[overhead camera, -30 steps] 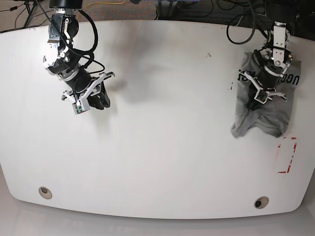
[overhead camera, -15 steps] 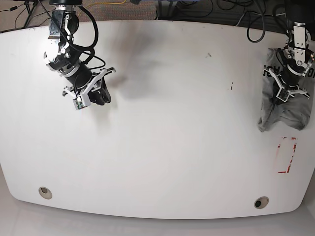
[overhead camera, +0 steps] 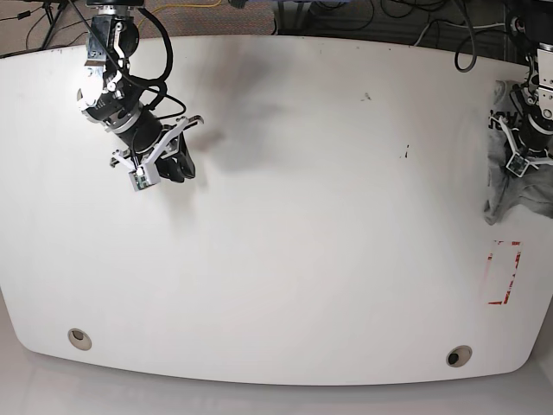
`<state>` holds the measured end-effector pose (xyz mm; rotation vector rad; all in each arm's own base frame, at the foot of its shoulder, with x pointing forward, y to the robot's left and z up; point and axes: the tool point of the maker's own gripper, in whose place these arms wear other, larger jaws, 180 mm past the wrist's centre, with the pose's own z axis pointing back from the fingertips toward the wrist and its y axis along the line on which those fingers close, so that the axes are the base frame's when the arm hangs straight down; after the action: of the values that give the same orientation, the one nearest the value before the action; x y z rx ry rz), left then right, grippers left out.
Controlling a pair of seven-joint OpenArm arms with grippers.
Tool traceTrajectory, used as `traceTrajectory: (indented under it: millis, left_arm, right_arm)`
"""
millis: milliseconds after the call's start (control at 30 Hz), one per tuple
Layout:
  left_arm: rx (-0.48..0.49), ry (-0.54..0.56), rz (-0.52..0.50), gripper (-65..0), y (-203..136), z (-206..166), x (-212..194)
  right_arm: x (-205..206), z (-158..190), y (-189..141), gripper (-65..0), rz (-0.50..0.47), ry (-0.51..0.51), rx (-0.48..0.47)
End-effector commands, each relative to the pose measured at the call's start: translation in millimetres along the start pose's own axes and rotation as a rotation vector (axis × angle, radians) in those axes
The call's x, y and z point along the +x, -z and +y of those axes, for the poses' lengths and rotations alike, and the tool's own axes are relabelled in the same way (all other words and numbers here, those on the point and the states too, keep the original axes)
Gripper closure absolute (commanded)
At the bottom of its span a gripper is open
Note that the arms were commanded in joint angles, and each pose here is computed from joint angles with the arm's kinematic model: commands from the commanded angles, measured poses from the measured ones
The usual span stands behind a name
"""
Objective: Layout the t-shirt on the table in an organized manner, then fold the t-shirt properly
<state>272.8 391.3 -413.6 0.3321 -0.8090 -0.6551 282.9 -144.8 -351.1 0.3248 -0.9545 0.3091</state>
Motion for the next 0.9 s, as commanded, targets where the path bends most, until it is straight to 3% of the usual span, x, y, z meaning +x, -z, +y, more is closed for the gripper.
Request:
traceTrajectory:
  millis: [0,133,433,600,867]
  left_arm:
    - [-0.003,0.005,0.083,-5.6,-10,15,-24]
    - [0.023,-0.019,0.05,-5.6,-15,35,-15]
    - [0.076,0.012,-0.153,-5.6,-17,54,65]
    - [0.118,-0.062,-0.247,-5.6,-18,47,92]
    - [0.122,-0.159,-0.466,-5.6,-33,-1,164]
  right_arm:
    - [18,0,-3,-10.9,-0.062,-0.016,0.006]
    - [18,0,-3,-10.9,-0.061,-0.017,0.005]
    - [19,-4,-4,-10.9,-0.064,-0.02,-0.009]
    - [23,-6,-6,-10.9,-0.108,-0.024,-0.025]
    - [6,2,-12,-10.9,-0.166,-0.132,-0.102]
